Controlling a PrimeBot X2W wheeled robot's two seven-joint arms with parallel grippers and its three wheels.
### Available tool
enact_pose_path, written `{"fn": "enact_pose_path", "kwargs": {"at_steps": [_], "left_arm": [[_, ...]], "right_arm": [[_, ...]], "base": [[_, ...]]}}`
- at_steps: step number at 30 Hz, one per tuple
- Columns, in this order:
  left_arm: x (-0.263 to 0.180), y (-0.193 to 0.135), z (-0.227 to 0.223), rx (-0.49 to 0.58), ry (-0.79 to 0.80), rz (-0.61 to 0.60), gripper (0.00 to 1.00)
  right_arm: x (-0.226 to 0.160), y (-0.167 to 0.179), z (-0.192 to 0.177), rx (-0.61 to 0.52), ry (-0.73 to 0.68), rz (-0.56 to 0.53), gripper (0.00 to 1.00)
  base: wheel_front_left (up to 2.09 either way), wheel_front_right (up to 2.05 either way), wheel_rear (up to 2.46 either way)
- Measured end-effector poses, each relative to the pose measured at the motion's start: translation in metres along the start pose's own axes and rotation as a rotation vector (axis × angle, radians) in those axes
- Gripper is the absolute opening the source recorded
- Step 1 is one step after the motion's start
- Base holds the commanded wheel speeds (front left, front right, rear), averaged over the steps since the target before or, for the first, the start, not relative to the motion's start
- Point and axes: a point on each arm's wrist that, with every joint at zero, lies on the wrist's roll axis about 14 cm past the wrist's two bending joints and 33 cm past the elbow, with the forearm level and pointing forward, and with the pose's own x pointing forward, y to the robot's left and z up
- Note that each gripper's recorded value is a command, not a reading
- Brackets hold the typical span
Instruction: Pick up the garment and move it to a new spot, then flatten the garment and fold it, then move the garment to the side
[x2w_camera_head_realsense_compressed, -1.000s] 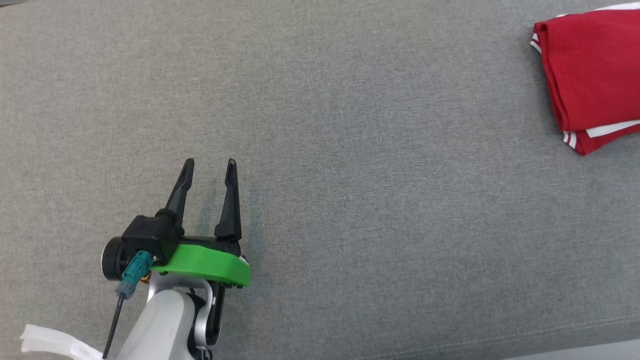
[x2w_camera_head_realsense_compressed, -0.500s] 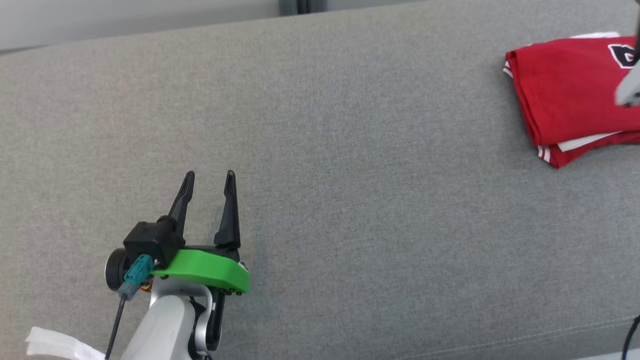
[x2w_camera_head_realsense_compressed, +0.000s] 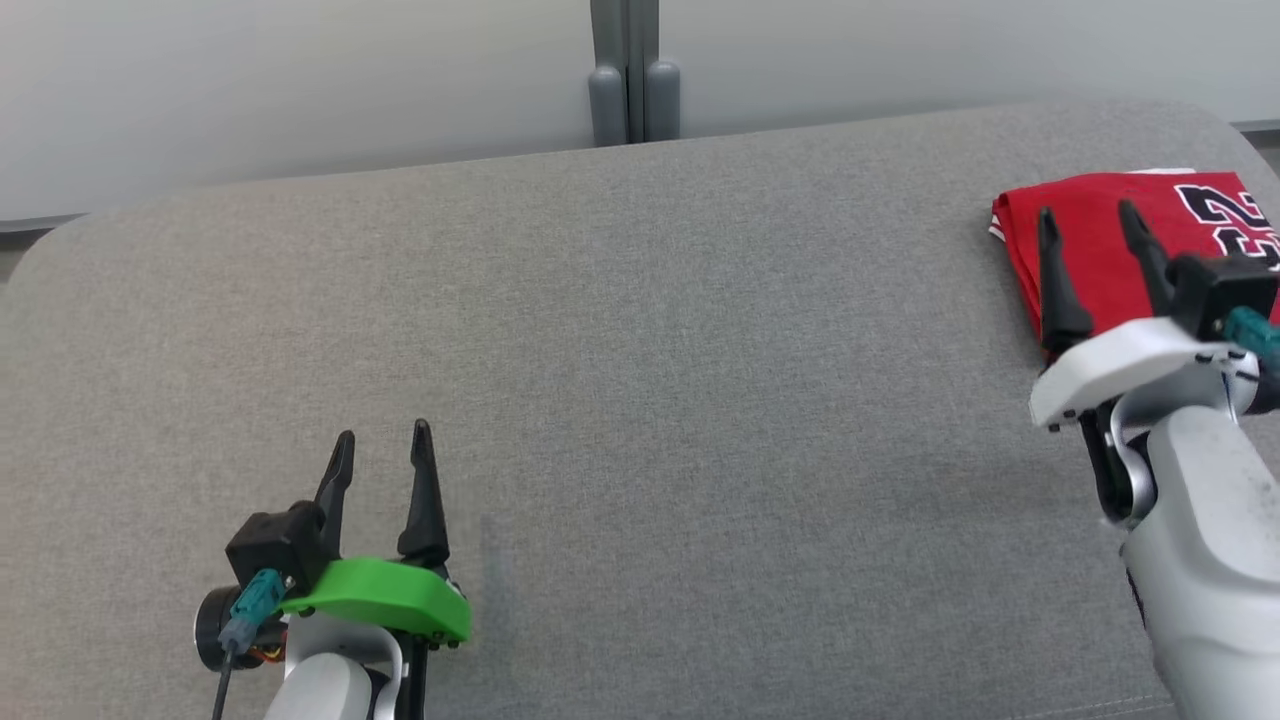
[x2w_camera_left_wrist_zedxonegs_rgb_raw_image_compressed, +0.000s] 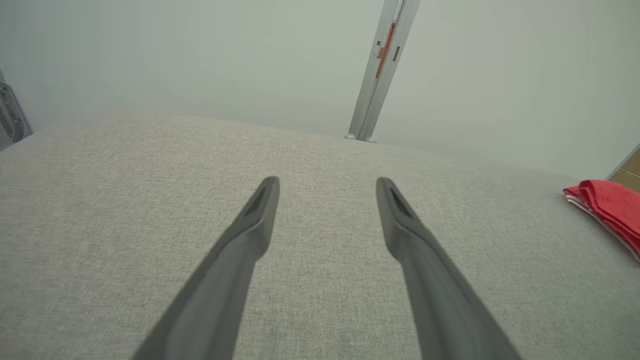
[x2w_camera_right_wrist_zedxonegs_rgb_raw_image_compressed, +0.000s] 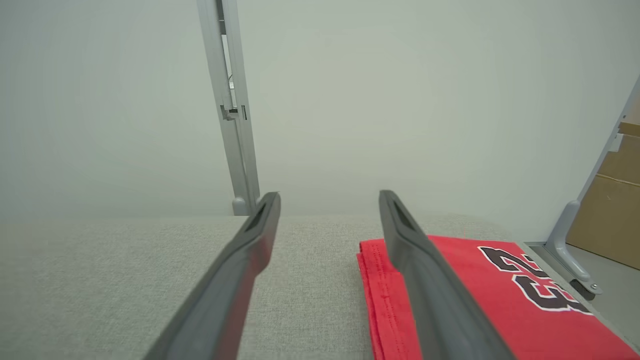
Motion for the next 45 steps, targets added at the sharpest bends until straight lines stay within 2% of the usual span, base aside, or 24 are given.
{"fn": "enact_pose_path", "kwargs": {"at_steps": [6,10,22,45], "left_arm": [[-0.021,0.020,-0.002,0.016,0.002,0.061,1.00],[-0.032,0.029,-0.003,0.024,0.004,0.091,1.00],[-0.047,0.024,-0.006,0.027,0.002,0.084,1.00],[-0.045,0.020,-0.012,0.036,0.018,0.071,1.00]], "right_arm": [[-0.027,0.029,-0.003,0.081,-0.041,0.009,1.00],[-0.047,0.041,-0.007,0.084,-0.048,0.012,1.00],[-0.088,0.062,-0.030,0.163,0.017,0.034,1.00],[-0.099,0.070,-0.046,0.177,0.064,0.053,1.00]], "base": [[0.00,0.00,0.00],[0.00,0.00,0.00],[0.00,0.00,0.00],[0.00,0.00,0.00]]}}
